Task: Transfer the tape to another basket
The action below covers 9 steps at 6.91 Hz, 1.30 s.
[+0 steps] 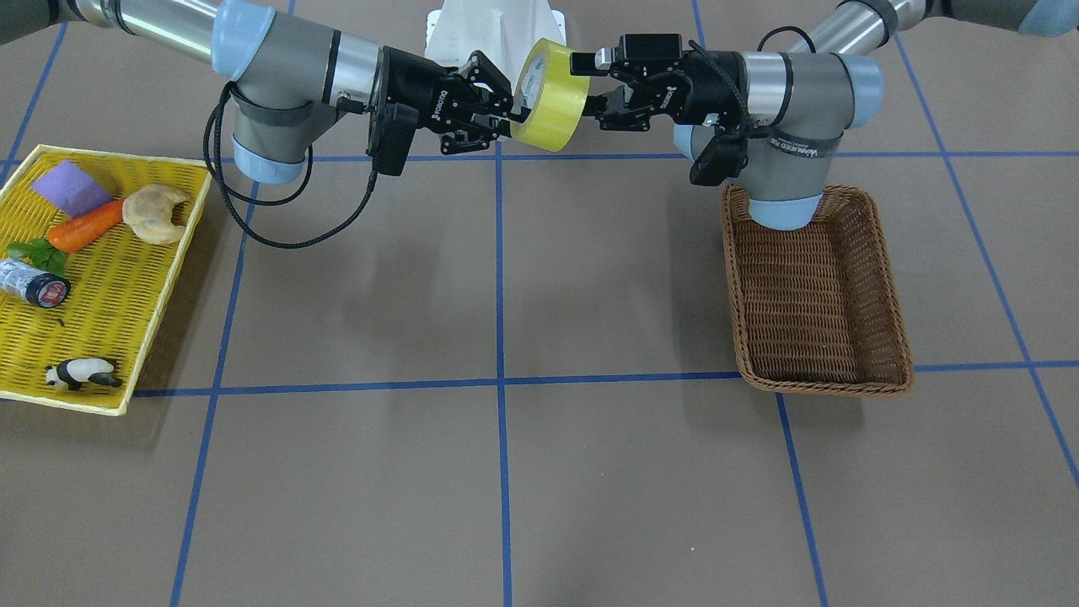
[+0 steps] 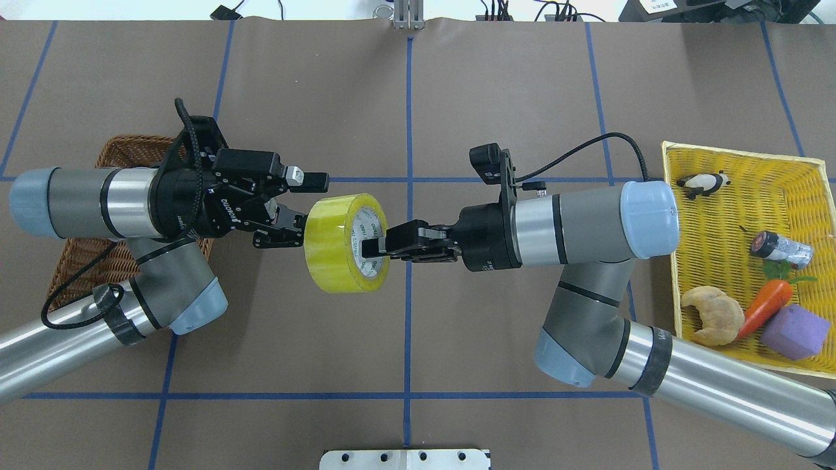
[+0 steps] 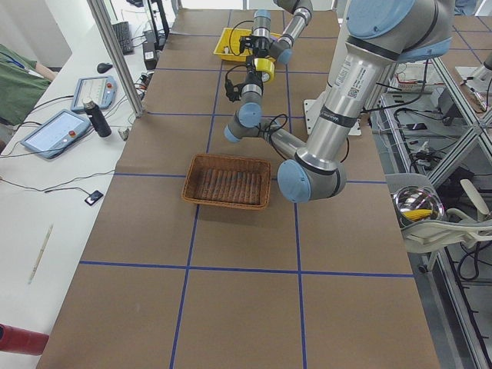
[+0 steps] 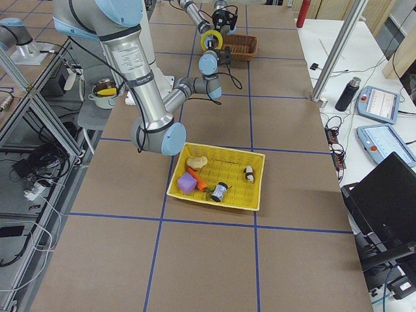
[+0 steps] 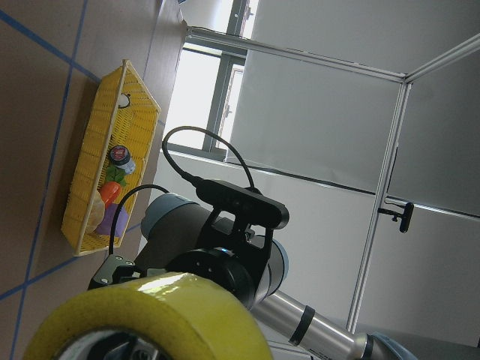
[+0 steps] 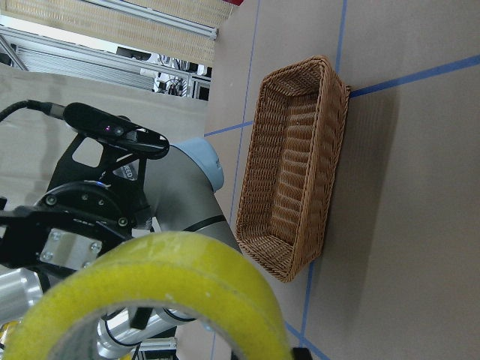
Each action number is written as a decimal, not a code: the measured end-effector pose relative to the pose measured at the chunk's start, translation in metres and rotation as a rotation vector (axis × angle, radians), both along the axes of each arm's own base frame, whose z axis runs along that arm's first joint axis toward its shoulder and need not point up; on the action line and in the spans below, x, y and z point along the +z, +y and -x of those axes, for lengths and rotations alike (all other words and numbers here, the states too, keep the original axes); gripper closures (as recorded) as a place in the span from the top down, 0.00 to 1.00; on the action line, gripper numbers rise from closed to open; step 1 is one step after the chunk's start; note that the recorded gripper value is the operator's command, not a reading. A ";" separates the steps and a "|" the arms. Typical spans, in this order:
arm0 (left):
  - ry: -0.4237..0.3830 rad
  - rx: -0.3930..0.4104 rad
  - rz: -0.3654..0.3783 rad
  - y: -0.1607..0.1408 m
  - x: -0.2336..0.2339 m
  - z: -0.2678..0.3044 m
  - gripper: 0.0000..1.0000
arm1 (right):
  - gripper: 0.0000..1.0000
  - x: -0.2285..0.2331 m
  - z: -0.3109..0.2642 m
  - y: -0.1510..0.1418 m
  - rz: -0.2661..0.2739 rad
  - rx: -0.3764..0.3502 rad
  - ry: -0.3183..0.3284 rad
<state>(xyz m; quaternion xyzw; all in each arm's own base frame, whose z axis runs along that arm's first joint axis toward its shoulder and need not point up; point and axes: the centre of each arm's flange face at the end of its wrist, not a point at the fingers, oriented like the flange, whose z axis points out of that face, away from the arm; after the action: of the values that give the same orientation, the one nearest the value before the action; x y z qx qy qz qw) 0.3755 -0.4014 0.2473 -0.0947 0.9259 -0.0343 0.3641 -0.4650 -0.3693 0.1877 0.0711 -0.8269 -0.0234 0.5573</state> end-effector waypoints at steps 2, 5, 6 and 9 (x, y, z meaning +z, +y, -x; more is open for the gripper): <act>-0.001 0.014 0.001 0.005 0.000 -0.006 0.60 | 0.00 -0.001 0.000 0.000 -0.002 0.001 -0.003; -0.003 0.026 0.003 0.009 0.002 -0.011 0.03 | 0.37 -0.001 -0.001 0.000 -0.003 0.002 -0.004; -0.003 0.027 0.002 0.010 0.002 -0.011 0.00 | 0.99 0.000 0.000 0.000 0.001 0.002 -0.001; -0.006 0.031 0.003 0.011 0.003 -0.013 0.00 | 1.00 -0.007 -0.002 -0.001 0.051 -0.001 -0.021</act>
<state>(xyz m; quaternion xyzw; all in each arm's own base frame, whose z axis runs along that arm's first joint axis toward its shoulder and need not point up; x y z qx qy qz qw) 0.3884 -0.3904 0.2501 -0.1096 0.9232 -0.0302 0.3671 -0.4631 -0.3703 0.1803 0.0565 -0.8332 -0.0017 0.5501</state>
